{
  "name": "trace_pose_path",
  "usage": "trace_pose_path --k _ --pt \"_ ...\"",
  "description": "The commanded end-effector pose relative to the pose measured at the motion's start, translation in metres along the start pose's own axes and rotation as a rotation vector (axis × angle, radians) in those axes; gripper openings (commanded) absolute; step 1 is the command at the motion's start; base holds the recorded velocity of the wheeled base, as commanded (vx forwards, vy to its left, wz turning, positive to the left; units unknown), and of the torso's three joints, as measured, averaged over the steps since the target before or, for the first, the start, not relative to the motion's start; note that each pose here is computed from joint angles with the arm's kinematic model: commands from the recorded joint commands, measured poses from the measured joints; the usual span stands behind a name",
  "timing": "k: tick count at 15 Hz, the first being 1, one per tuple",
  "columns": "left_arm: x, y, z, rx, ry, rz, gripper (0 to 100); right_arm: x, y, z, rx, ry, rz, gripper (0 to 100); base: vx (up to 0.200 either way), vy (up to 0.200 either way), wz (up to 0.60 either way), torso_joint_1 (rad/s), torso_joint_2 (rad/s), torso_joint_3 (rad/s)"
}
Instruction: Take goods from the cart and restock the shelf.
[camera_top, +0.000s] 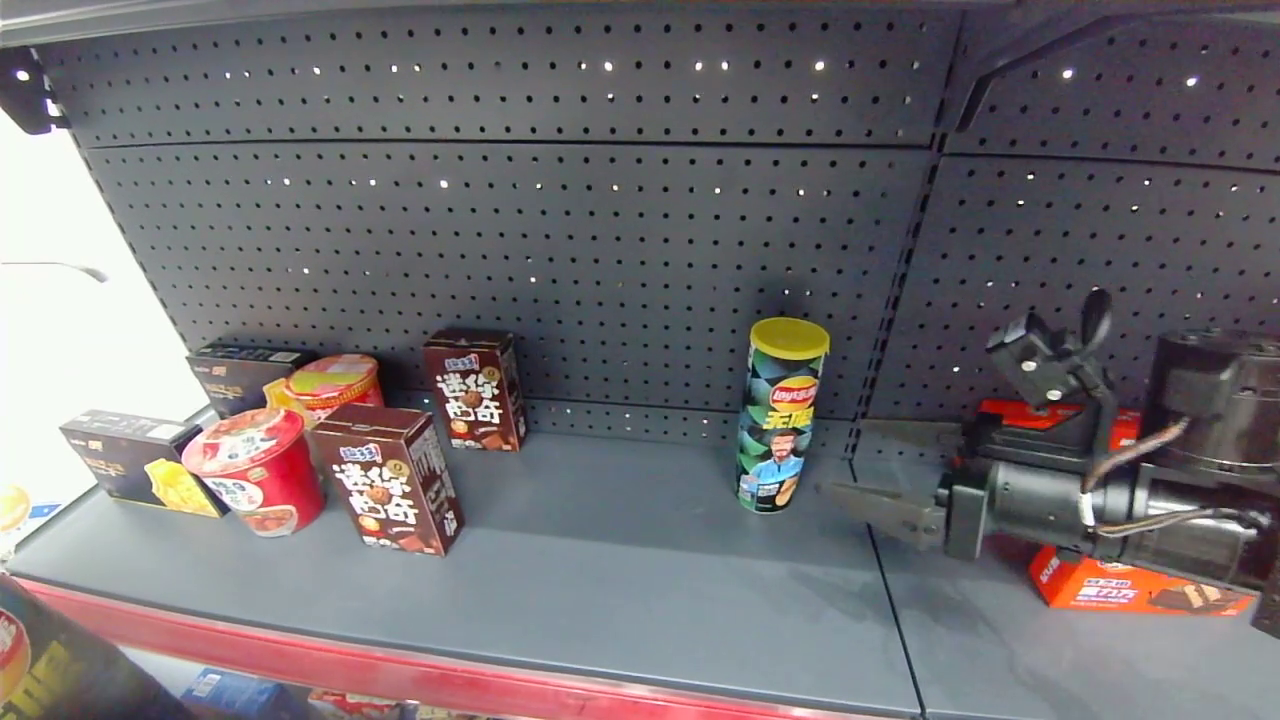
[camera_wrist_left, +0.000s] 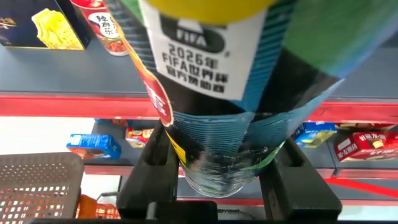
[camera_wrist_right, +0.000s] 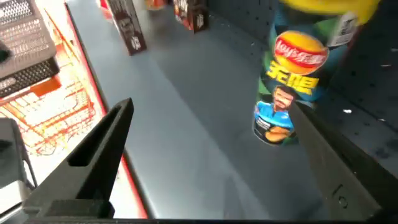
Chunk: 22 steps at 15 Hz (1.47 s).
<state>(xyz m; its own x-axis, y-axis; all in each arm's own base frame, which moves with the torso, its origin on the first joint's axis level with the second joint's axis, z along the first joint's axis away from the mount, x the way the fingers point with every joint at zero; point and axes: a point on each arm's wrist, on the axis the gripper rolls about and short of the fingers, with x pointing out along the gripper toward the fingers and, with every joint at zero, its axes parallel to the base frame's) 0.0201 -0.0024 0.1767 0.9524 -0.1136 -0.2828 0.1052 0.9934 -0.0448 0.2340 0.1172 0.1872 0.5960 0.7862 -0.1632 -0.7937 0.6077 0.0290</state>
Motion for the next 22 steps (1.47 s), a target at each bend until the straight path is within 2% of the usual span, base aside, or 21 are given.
trace_pose_path --k 1,4,6,8,10,15,19,22 --pt "-0.003 0.000 0.001 0.001 -0.017 -0.001 0 0.042 -0.032 -0.016 0.021 0.052 -0.010 100 0.000 0.000 0.00 0.000 0.00 0.000" --pt "-0.003 0.000 0.001 0.001 -0.017 -0.001 0 0.061 -0.066 -0.025 0.002 0.067 -0.054 100 0.000 0.000 0.00 0.000 0.00 0.000" --pt "-0.003 0.000 -0.002 0.000 -0.012 -0.001 0 0.060 -0.076 -0.031 0.012 0.076 -0.077 100 0.000 0.000 0.00 0.000 0.00 0.000" --pt "-0.004 0.000 -0.007 -0.002 -0.009 -0.001 0 0.060 -0.082 -0.037 0.020 0.079 -0.079 100 0.000 0.000 0.00 0.000 0.00 0.000" --pt "-0.004 0.000 -0.010 -0.002 -0.003 -0.001 0 0.066 -0.084 -0.044 0.020 0.068 -0.011 100 0.000 0.000 0.00 0.000 0.00 0.000" --pt "-0.006 0.000 -0.011 -0.002 -0.014 0.001 0 0.075 -0.095 -0.063 0.029 0.063 0.043 100 0.000 0.000 0.00 0.000 0.00 0.000" --pt "-0.006 0.000 -0.014 -0.002 -0.008 0.001 0 0.075 -0.110 -0.070 0.033 0.046 0.074 100 0.000 0.000 0.00 0.000 0.00 0.000" --pt "-0.006 0.000 -0.014 -0.002 -0.008 0.001 0 0.077 -0.112 -0.072 0.038 0.050 0.073 100 0.000 0.000 0.00 0.000 0.00 0.000"
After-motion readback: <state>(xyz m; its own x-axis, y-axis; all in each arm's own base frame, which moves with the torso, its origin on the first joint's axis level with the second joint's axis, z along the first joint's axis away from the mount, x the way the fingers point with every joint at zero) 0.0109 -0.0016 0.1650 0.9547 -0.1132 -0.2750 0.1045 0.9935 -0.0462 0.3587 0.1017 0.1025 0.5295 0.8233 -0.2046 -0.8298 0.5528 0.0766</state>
